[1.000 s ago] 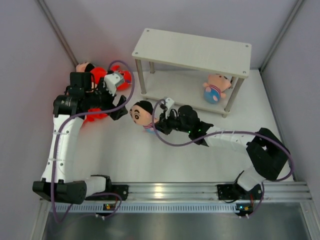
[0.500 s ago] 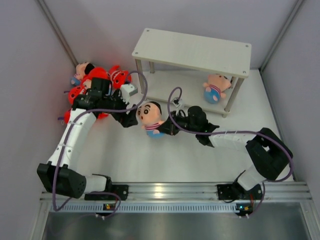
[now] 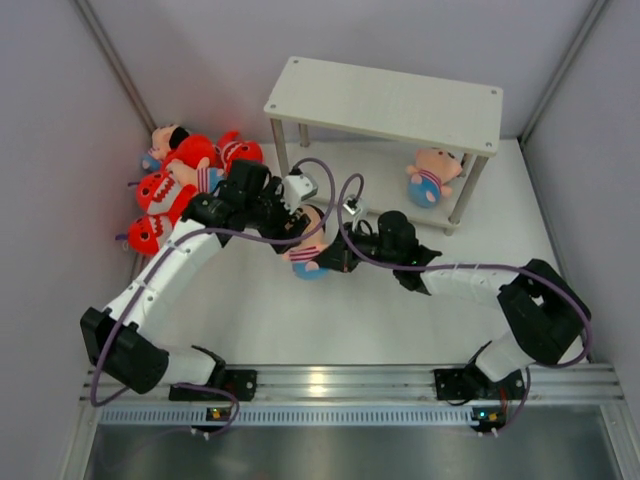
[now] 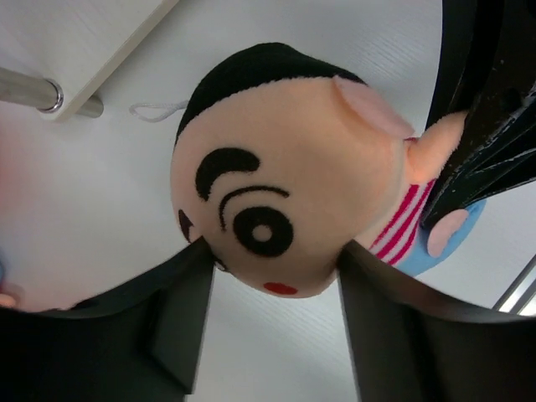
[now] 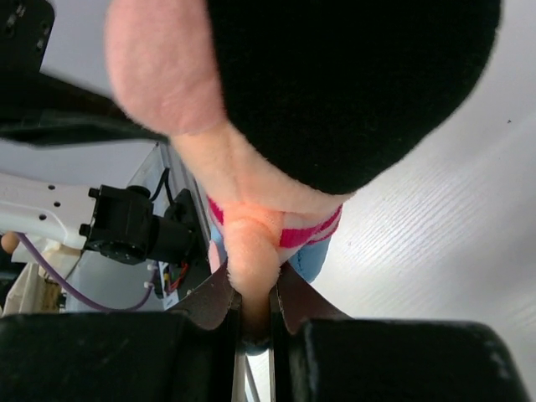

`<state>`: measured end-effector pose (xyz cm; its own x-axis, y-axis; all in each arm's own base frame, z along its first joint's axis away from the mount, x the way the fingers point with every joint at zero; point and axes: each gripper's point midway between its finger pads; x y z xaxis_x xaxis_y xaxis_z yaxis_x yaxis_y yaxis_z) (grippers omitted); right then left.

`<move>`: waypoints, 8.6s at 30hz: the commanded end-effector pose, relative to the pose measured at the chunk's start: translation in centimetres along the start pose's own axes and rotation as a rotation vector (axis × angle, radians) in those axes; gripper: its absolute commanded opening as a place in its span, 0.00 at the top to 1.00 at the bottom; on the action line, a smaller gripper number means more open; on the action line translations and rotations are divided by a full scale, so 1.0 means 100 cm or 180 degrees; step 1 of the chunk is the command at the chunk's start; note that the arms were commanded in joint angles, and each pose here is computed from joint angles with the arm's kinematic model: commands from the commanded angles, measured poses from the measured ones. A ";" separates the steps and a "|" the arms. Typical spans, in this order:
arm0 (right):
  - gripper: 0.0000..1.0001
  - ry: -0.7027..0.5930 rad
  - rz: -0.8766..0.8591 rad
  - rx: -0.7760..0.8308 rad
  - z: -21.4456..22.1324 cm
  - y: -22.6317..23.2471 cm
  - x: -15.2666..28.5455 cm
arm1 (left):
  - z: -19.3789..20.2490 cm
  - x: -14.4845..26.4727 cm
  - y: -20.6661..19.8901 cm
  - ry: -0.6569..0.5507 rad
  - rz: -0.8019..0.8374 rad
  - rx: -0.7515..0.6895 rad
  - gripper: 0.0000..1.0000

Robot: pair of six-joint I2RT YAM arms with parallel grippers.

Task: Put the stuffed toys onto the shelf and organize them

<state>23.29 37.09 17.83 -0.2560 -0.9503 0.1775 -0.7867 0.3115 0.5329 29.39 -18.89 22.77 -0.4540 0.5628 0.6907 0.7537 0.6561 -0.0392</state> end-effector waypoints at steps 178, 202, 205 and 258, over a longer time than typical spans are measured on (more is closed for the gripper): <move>0.00 -0.0245 0.2367 0.4065 -0.175 -0.019 0.104 | 0.076 -0.028 0.341 0.0784 -0.3015 0.1678 0.25; 0.01 -0.0128 0.2139 0.4145 -0.153 -0.008 0.092 | 0.094 -0.080 0.430 0.0859 -0.3922 0.1298 0.56; 0.01 -0.0090 0.2131 0.4133 -0.150 -0.010 0.092 | 0.100 -0.077 0.436 0.0846 -0.3924 0.1350 1.00; 0.01 -0.0190 0.2351 0.3675 -0.125 0.029 0.154 | 0.027 -0.048 0.016 0.1397 -0.1129 -0.3599 1.00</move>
<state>25.34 23.73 27.67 -0.8172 -0.5460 0.1847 -0.4850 0.4781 -0.7323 30.62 -19.46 16.70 -0.6101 0.1165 0.7837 0.7860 -0.0356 0.6172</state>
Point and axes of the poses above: each gripper's point midway between its finger pads, its own x axis back along the fingers, its own y axis along the line the jaws close on, z = x × y, and after that the axes turned 11 degrees about x, right-handed
